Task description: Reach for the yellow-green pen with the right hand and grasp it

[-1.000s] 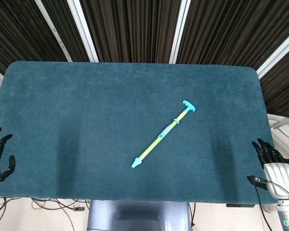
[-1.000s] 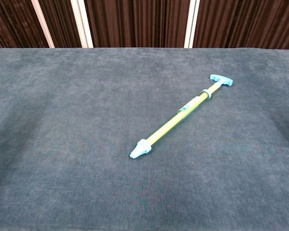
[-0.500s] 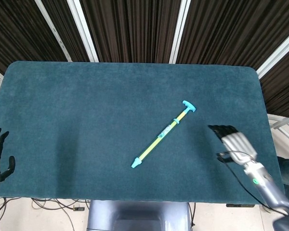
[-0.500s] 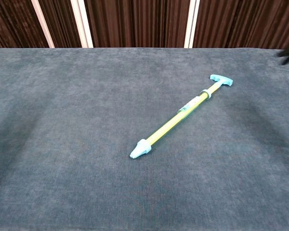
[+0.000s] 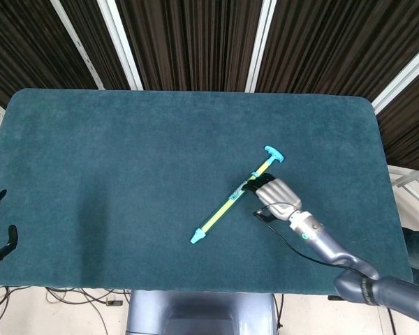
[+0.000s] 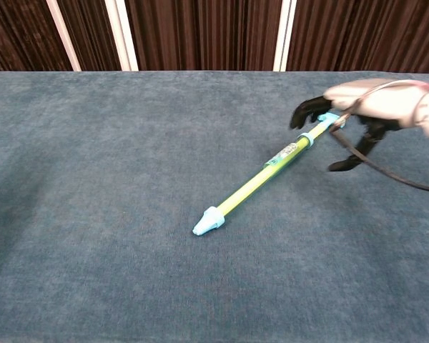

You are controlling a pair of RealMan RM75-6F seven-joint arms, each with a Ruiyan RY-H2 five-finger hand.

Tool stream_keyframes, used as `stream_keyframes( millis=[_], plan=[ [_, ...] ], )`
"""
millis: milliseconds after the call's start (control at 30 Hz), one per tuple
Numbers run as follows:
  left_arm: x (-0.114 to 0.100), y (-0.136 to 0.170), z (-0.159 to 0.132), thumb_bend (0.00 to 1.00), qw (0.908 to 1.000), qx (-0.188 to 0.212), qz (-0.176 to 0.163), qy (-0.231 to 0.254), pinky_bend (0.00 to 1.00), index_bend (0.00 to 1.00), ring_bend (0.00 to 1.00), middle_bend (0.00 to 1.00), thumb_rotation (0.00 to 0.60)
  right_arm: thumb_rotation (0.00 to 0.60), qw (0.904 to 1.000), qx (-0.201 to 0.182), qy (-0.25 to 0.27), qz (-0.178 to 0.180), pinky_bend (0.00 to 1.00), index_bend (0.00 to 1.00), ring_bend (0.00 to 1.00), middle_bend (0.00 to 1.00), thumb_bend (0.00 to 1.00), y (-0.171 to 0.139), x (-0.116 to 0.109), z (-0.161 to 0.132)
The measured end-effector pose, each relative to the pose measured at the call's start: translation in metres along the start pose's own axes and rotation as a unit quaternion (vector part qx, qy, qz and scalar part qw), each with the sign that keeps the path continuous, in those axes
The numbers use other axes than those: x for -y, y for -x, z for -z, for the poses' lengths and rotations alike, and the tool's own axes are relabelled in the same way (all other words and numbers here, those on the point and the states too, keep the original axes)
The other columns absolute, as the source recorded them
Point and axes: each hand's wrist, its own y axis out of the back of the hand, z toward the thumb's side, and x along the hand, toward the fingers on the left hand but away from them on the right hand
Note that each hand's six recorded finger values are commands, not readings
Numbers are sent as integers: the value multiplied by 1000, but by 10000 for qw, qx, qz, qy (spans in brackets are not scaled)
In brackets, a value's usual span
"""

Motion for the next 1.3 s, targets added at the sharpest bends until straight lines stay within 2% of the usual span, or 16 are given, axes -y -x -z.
stream_keyframes(
  millis=[133, 433, 600, 900, 1133, 1300],
  plan=[
    [1, 0, 0, 526, 10000, -32, 24, 18, 0, 70, 0, 0, 600, 600, 9999, -105, -76, 14, 179, 335, 294, 323, 299, 17, 8, -13],
    [2, -1, 2, 526, 9999, -101, 57, 68, 0, 70, 0, 0, 600, 600, 9991, -271, -315, -29, 179, 334, 293, 324, 318, 38, 18, -33],
    [2, -1, 2, 526, 9999, -122, 77, 83, 0, 70, 0, 0, 600, 600, 9984, -310, -460, -109, 179, 335, 280, 311, 306, 46, 26, -39],
    [2, -2, 3, 527, 9997, -181, 109, 128, 0, 70, 0, 0, 600, 600, 9971, -331, -644, -237, 178, 343, 291, 354, 314, 56, 39, -45],
    [2, -3, 3, 527, 9996, -221, 124, 133, 0, 70, 0, 0, 600, 600, 9958, -395, -783, -270, 179, 378, 339, 406, 324, 64, 45, -52],
    [2, -3, 3, 526, 9995, -235, 132, 137, 0, 70, 0, 0, 600, 600, 9950, -437, -852, -292, 179, 412, 393, 447, 381, 67, 49, -55]
  ],
)
